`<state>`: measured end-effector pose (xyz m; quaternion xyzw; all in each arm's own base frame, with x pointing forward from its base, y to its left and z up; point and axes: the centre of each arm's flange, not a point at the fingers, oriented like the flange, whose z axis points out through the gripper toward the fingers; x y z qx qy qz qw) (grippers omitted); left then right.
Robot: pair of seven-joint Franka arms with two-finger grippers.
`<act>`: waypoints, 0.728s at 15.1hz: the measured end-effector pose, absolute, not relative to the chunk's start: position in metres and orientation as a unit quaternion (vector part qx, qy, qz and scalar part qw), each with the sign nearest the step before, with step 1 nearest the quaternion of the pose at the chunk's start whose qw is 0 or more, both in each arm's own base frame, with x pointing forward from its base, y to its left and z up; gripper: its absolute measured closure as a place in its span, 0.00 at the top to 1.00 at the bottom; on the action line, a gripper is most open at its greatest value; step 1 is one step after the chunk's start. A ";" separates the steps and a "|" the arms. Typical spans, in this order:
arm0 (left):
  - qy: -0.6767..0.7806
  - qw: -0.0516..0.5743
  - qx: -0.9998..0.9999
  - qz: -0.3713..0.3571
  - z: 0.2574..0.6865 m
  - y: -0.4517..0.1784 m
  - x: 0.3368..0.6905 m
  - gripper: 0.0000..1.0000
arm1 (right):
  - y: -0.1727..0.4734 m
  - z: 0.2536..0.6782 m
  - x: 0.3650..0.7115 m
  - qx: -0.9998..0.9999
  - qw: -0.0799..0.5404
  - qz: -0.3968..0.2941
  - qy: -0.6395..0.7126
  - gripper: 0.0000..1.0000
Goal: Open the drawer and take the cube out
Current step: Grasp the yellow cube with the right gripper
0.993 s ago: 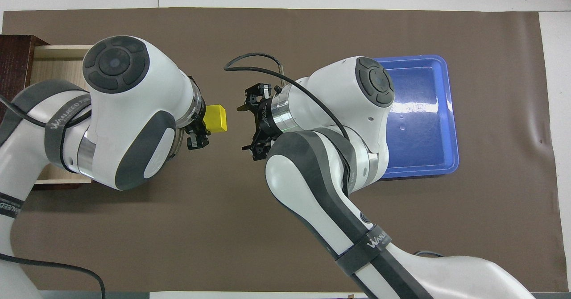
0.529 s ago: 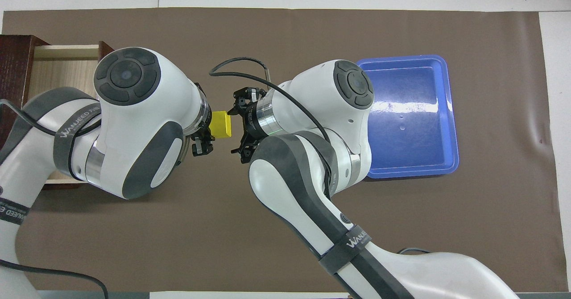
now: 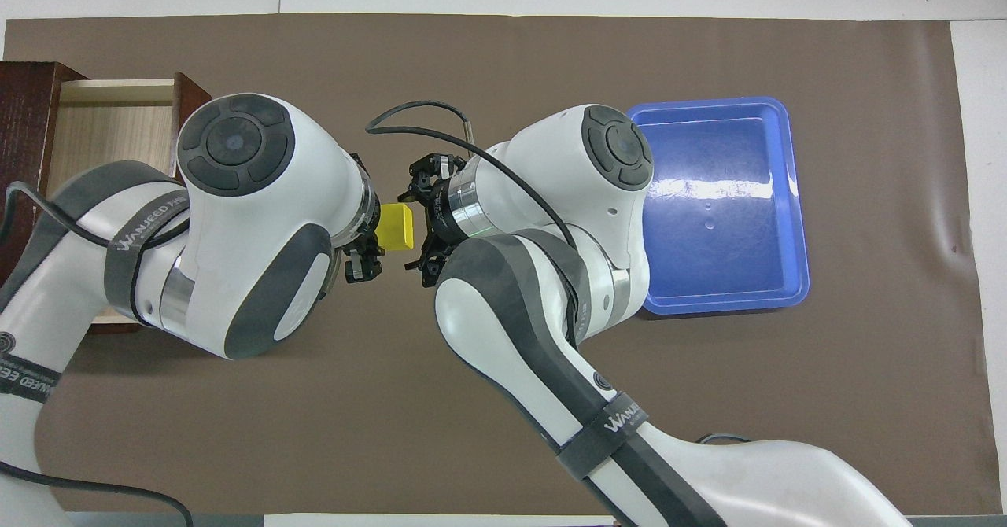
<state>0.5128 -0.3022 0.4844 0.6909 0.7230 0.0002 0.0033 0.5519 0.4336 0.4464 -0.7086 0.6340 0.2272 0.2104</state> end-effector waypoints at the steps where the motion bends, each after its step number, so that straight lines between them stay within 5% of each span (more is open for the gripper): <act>1: 0.723 0.003 0.691 0.000 0.484 -0.302 0.513 0.56 | 0.435 0.445 0.552 -0.708 0.212 0.226 0.634 0.87; 4: 0.724 0.002 0.690 0.000 0.483 -0.300 0.512 0.56 | 0.434 0.444 0.554 -0.707 0.213 0.225 0.636 0.67; 11: 0.726 0.004 0.688 -0.001 0.483 -0.300 0.513 0.56 | 0.432 0.445 0.556 -0.703 0.215 0.224 0.641 0.57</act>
